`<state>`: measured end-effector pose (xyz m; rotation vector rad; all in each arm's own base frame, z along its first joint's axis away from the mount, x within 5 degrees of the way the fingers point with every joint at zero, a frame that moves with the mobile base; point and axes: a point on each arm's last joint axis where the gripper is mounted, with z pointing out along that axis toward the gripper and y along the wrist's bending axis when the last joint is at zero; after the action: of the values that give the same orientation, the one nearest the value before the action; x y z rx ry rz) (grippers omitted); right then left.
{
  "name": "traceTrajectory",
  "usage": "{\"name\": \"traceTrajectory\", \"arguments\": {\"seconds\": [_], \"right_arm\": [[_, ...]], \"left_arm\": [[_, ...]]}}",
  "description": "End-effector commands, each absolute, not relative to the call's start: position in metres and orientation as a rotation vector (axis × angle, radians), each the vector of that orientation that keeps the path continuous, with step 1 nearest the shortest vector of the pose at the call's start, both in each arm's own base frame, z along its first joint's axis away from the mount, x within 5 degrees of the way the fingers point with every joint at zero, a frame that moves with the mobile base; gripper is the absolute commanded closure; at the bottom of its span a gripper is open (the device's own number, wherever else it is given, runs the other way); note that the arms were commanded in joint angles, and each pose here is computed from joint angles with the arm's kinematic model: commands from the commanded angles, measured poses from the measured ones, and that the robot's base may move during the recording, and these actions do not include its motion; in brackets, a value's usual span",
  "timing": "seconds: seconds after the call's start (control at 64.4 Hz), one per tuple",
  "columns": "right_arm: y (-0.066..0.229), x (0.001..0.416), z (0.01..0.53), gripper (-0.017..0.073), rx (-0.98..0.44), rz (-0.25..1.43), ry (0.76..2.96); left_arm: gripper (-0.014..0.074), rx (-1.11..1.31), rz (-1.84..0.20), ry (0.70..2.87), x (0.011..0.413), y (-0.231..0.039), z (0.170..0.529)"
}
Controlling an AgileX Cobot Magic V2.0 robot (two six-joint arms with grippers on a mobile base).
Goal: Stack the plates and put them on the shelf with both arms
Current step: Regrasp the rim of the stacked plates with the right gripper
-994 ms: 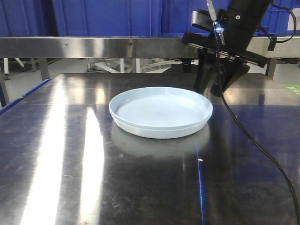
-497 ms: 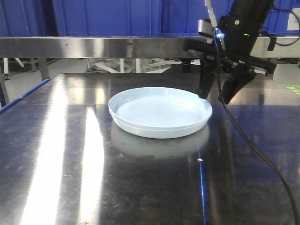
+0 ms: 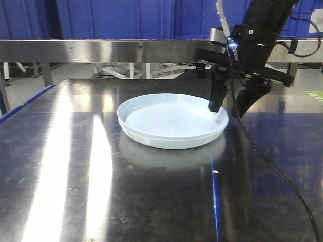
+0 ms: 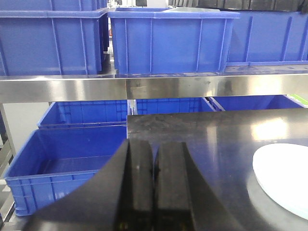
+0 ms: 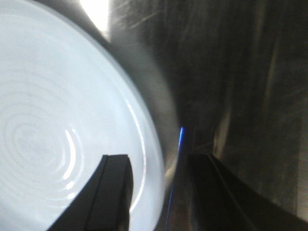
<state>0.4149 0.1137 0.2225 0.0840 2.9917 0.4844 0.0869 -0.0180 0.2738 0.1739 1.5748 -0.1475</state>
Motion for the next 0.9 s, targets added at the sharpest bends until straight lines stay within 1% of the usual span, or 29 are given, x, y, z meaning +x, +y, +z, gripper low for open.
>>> {"name": "traceTrajectory", "arguments": {"seconds": [0.0, 0.543, 0.776, 0.839, 0.885], "right_arm": [[0.117, 0.411, 0.255, 0.0172, 0.084, 0.542, 2.888], [0.117, 0.408, 0.244, 0.0176, 0.096, 0.535, 2.911], [0.123, 0.407, 0.245, 0.0177, 0.089, 0.557, 2.907], [0.125, 0.407, 0.245, 0.0189, 0.088, 0.567, 2.906], [0.127, 0.406, 0.245, 0.0214, 0.081, 0.570, 2.906]], "left_arm": [[0.0513, 0.152, -0.146, 1.474, 0.087, -0.017, 0.290], [0.0513, 0.152, -0.146, 1.474, 0.087, -0.017, 0.290], [0.0513, 0.152, -0.146, 1.474, 0.087, -0.017, 0.290], [0.0513, 0.152, -0.146, 1.474, 0.087, -0.017, 0.290], [0.0513, 0.152, -0.146, 1.474, 0.087, -0.017, 0.290]]}}
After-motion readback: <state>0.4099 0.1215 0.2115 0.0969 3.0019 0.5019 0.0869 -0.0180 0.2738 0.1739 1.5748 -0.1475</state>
